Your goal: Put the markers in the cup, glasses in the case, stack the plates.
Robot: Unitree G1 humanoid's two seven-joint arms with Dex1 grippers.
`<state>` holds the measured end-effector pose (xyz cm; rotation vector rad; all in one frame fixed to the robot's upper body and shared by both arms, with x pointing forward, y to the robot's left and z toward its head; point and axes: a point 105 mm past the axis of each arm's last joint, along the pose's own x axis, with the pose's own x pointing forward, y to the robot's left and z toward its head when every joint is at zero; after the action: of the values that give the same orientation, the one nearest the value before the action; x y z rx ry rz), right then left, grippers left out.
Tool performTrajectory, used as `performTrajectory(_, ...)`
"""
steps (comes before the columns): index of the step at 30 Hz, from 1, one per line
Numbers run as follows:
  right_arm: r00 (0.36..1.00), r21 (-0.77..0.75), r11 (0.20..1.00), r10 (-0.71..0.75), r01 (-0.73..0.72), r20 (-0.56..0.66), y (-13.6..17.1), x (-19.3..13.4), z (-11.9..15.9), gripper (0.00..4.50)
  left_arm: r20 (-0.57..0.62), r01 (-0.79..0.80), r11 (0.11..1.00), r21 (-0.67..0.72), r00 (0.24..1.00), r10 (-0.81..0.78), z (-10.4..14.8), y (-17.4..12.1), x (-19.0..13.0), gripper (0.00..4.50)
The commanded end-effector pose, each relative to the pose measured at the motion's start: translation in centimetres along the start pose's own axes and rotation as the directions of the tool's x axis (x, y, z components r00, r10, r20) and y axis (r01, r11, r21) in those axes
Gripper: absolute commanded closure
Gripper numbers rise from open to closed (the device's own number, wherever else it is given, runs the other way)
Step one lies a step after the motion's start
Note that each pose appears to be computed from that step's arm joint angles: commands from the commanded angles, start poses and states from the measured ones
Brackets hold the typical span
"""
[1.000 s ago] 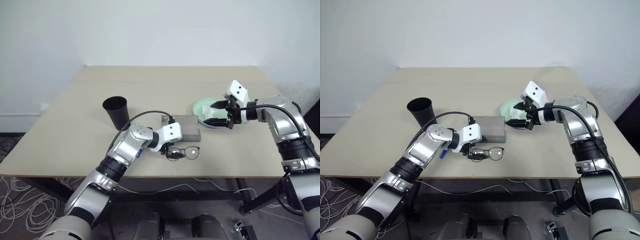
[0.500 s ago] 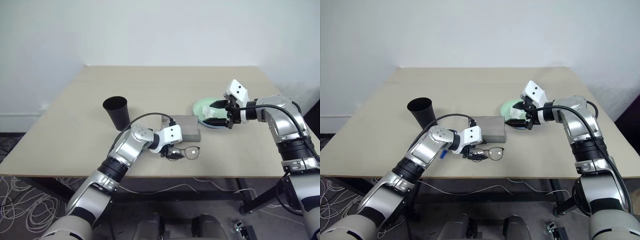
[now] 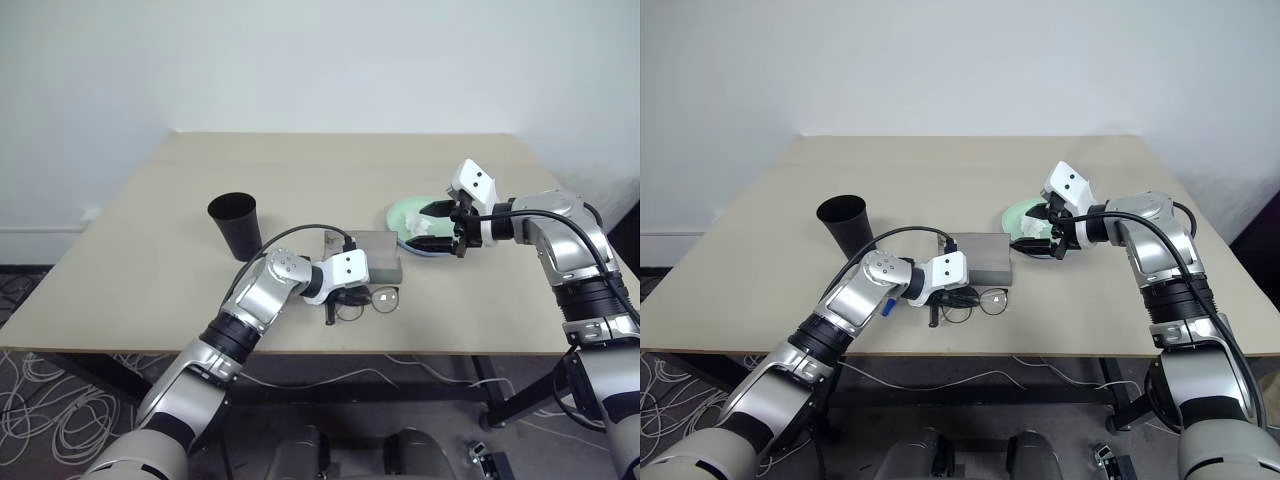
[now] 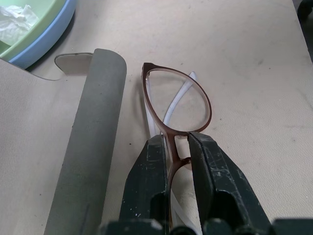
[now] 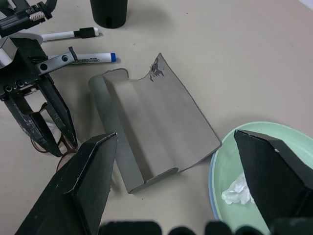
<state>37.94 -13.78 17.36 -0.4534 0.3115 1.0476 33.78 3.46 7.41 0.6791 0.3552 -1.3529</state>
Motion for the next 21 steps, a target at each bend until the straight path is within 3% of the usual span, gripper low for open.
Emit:
performTrajectory(1, 0.999, -0.034, 0.999, -0.015, 0.016, 0.029, -0.3, -0.6, 1.2, 0.36, 0.025, -0.012, 1.000, 0.014, 1.000, 0.012, 1.2, 1.0, -0.8, 3.86)
performTrajectory(9, 0.999, -0.036, 0.999, -0.017, 0.018, 0.031, -0.5, -0.4, 1.4, 0.36, 0.081, 0.008, 0.999, -0.039, 0.997, -0.005, 2.8, 2.2, -2.6, 3.86)
performTrajectory(21, 0.999, -0.037, 0.999, -0.017, 0.018, 0.029, -0.6, -0.4, 1.5, 0.36, 0.059, 0.024, 0.999, -0.037, 0.998, -0.022, 2.1, 2.0, -2.6, 3.86)
